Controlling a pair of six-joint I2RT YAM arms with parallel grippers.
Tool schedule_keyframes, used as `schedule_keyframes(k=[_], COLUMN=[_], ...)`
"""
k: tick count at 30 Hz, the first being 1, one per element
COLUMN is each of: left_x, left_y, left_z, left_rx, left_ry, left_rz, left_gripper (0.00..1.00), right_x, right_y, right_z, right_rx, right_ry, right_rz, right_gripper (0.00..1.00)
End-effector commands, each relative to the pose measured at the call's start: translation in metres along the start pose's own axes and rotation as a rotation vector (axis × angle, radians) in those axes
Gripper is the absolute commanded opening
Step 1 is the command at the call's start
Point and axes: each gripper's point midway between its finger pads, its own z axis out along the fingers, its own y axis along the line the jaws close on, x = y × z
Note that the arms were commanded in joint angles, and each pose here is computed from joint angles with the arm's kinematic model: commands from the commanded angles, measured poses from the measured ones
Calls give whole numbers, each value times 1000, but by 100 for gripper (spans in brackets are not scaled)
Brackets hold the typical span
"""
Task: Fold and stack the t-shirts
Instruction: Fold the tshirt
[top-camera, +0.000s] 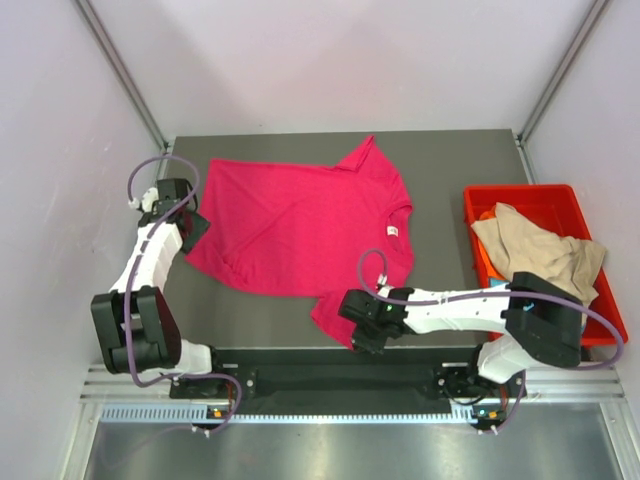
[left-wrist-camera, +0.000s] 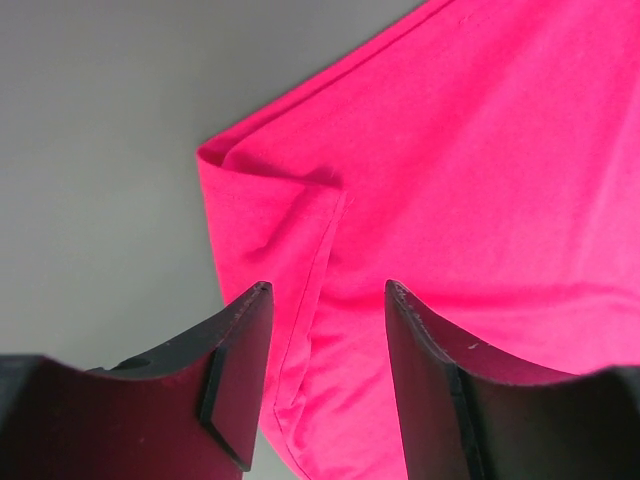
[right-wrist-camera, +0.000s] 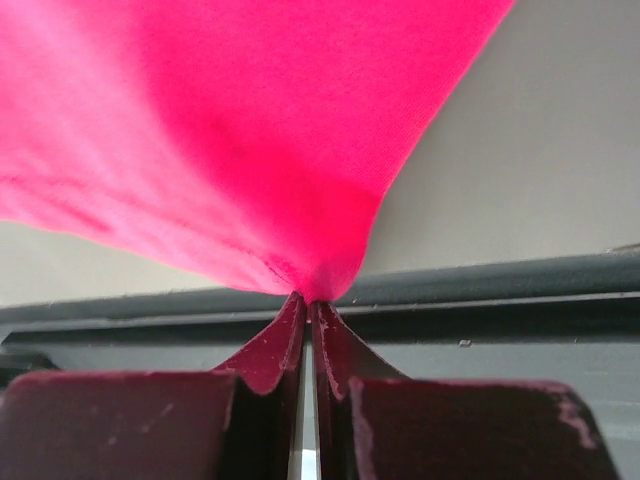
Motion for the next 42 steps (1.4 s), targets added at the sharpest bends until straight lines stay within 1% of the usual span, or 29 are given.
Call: schedule_keyframes(k=[1, 3, 4, 8, 10, 15, 17, 24, 29, 33, 36, 37, 40, 41, 42], left_x=[-1, 9, 16, 23, 22, 17, 15, 25, 30, 35, 34, 32, 23, 15, 12], left_y=[-4, -2, 5, 11, 6, -18, -21, -9, -11, -5, 2, 3, 8, 10, 12], left_z=[-7, -3, 2, 12, 20, 37, 42, 67, 75, 79, 79, 78, 72, 67, 64], left_rx=[-11, -37, -110, -249, -265, -175, -179, -284, -281, -309, -340, -344, -375, -385, -396], left_ry=[-53, -10, 30, 114, 120, 106, 108, 148, 161, 171, 163, 158, 123, 92, 79], left_rz=[10, -4, -27, -7, 5, 24, 45, 74, 76, 97, 112, 115, 129, 130, 133], left_gripper=[54, 54, 51, 46, 47, 53, 54, 52, 51, 48, 34, 23, 3, 0, 0], right_x=[-5, -6, -7, -10, -14, -20, -22, -28, -34, -36, -36, -36, -38, -40, -42], right_y=[23, 30, 32, 38, 41, 49, 49, 46, 45, 45, 46, 46, 44, 44, 41], right_z=[-21, -26, -28, -34, -37, -47, -49, -55, -61, -63, -63, -63, -65, -66, -70], right_rx=[-98, -128, -136, -150, -161, -193, -197, -205, -211, -213, -208, -210, -200, -196, -190], right_ry=[-63, -76, -85, -106, -124, -158, -168, -198, -227, -233, -234, -234, -245, -253, -262], right_rz=[-47, -72, -81, -121, -133, -170, -177, -180, -166, -161, -161, -160, -160, -155, -151], right_gripper=[0, 0, 0, 0, 0, 0, 0, 0, 0, 0, 0, 0, 0, 0, 0])
